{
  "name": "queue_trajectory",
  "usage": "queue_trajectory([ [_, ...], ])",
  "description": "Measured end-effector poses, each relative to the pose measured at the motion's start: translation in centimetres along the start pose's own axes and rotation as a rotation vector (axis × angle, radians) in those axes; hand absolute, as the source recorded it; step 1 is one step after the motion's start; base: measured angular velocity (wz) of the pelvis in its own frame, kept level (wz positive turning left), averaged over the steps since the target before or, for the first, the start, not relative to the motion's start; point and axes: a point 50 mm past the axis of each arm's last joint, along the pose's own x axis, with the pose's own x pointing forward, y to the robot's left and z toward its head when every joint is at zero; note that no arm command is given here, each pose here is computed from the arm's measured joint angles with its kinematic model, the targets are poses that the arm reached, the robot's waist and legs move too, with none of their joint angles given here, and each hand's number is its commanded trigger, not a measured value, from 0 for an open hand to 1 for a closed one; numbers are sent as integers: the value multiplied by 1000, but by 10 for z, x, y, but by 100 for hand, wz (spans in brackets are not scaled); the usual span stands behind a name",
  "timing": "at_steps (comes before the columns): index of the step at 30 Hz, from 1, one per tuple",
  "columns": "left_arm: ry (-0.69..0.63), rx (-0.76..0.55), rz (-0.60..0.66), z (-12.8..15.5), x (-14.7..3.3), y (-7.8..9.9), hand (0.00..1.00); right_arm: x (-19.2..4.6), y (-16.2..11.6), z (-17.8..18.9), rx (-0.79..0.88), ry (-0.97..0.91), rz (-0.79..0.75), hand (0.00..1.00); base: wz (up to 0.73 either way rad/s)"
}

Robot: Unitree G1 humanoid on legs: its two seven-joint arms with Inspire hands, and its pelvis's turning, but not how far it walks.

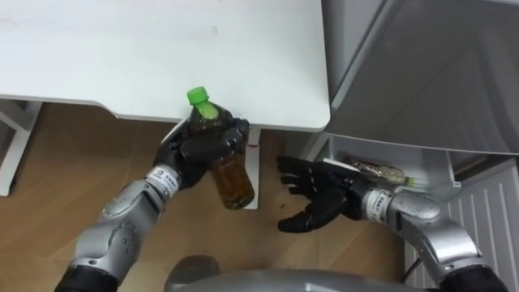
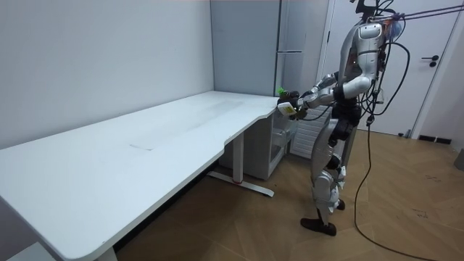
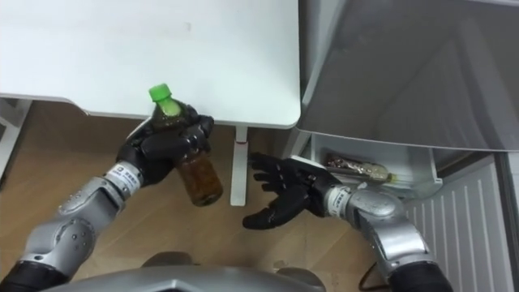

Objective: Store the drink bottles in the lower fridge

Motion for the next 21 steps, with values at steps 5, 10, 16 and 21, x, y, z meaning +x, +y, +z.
queue_trajectory([
  [5, 43, 101, -35, -5, 2, -5, 100, 1, 2, -7, 68, -8, 34, 0, 0],
  [10, 84, 127, -91, -14, 5, -15, 100, 6, 11, -6, 135, -48, 102, 0, 0],
  [16, 96, 124, -147, -18, 8, -24, 100, 9, 17, -3, 226, -118, 155, 0, 0],
  [21, 117, 143, -183, -21, 7, -27, 100, 12, 23, -3, 254, -129, 180, 0, 0],
])
